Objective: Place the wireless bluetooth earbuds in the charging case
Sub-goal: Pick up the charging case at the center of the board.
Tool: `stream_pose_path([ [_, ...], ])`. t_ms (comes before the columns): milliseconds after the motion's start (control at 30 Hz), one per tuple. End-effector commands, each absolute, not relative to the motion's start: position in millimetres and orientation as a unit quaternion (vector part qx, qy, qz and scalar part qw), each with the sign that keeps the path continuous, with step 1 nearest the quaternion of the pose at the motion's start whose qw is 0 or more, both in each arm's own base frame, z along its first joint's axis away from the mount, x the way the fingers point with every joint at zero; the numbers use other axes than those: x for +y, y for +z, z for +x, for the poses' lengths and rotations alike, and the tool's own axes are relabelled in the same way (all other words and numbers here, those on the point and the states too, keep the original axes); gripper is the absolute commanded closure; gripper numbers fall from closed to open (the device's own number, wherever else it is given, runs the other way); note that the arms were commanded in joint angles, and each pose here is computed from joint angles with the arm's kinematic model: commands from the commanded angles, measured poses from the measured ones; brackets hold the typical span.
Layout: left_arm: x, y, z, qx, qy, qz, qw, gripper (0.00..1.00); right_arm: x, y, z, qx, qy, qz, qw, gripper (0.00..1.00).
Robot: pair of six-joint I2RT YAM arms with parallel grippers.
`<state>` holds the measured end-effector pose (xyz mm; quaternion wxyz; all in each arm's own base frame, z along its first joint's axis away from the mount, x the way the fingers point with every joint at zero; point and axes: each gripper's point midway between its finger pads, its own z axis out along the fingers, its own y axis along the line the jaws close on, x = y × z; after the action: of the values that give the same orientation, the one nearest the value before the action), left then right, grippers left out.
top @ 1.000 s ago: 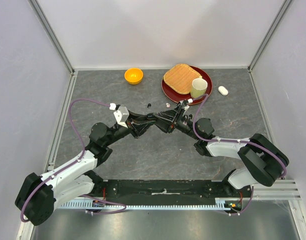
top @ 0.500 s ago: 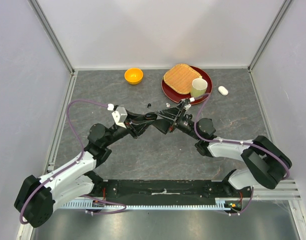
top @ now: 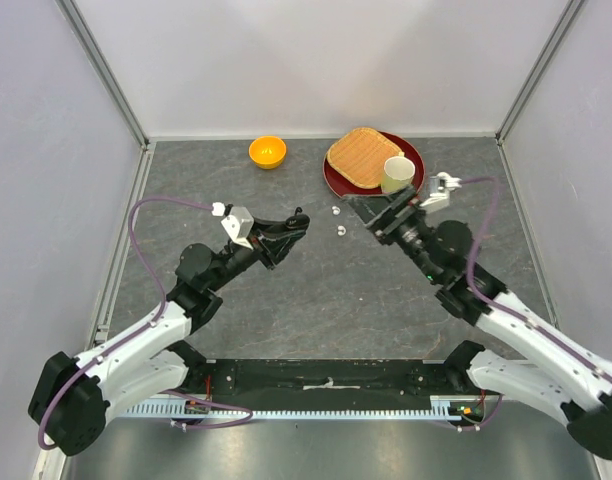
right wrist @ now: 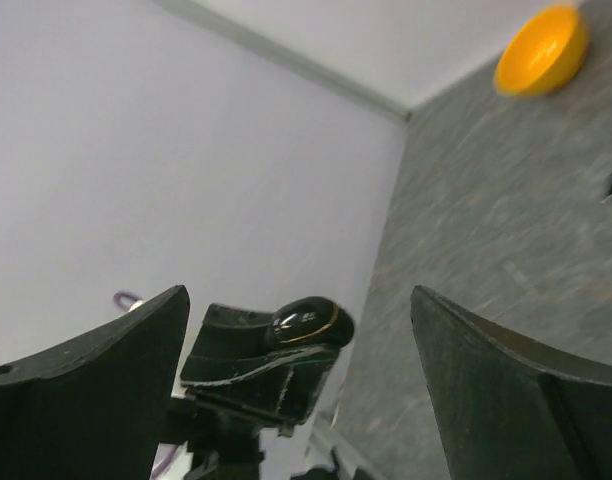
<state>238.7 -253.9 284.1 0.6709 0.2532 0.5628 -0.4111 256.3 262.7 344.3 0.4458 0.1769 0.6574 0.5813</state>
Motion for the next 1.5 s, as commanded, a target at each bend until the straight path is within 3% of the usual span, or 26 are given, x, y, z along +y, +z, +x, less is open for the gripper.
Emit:
stream_pose_path([
  [0,-250.3,333.9,256.3,0.525,-0.389,0.231,0.721,0.98,177.7,327.2,269.4,0.691,0.377,0.213,0.578,0.02],
  [200,-254.9,359.1,282.1,0.561,-0.387,0.185,0.708,0.98,101.8,321.3,266.7,0.693,0.214,0.281,0.628,0.02],
  [467,-268.6,358.9,284.0,0.573,-0.404,0.203,0.684,0.98,100.7,301.2,256.6,0.753,0.154,0.203,0.607,0.02],
  [633,-270.3,327.2,262.3,0.581,-0.448,0.203,0.649,0.98,140.4,291.3,249.4,0.792,0.184,0.052,0.580,0.02],
  [900,-250.2,308.6,232.1,0.619,-0.472,0.163,0.607,0.98,178.5,304.0,218.0,0.822,0.274,-0.020,0.499,0.02],
  [1033,-251.8,317.0,214.4,0.607,-0.493,0.187,0.595,0.98,173.9,330.3,210.5,0.809,0.298,0.002,0.506,0.02],
  [1167,-253.7,316.9,201.3,0.609,-0.512,0.197,0.572,0.98,189.1,363.2,187.0,0.764,0.378,-0.051,0.520,0.02],
  [1233,-252.3,317.1,198.2,0.608,-0.518,0.193,0.570,0.98,188.8,364.3,187.1,0.769,0.376,-0.048,0.515,0.02],
  [1367,-251.3,323.3,194.2,0.602,-0.524,0.194,0.571,0.98,188.8,313.0,191.6,0.853,0.290,-0.071,0.428,0.02],
  [1467,-250.3,326.2,193.2,0.602,-0.520,0.198,0.572,0.98,187.3,312.0,202.6,0.866,0.271,-0.028,0.419,0.02],
])
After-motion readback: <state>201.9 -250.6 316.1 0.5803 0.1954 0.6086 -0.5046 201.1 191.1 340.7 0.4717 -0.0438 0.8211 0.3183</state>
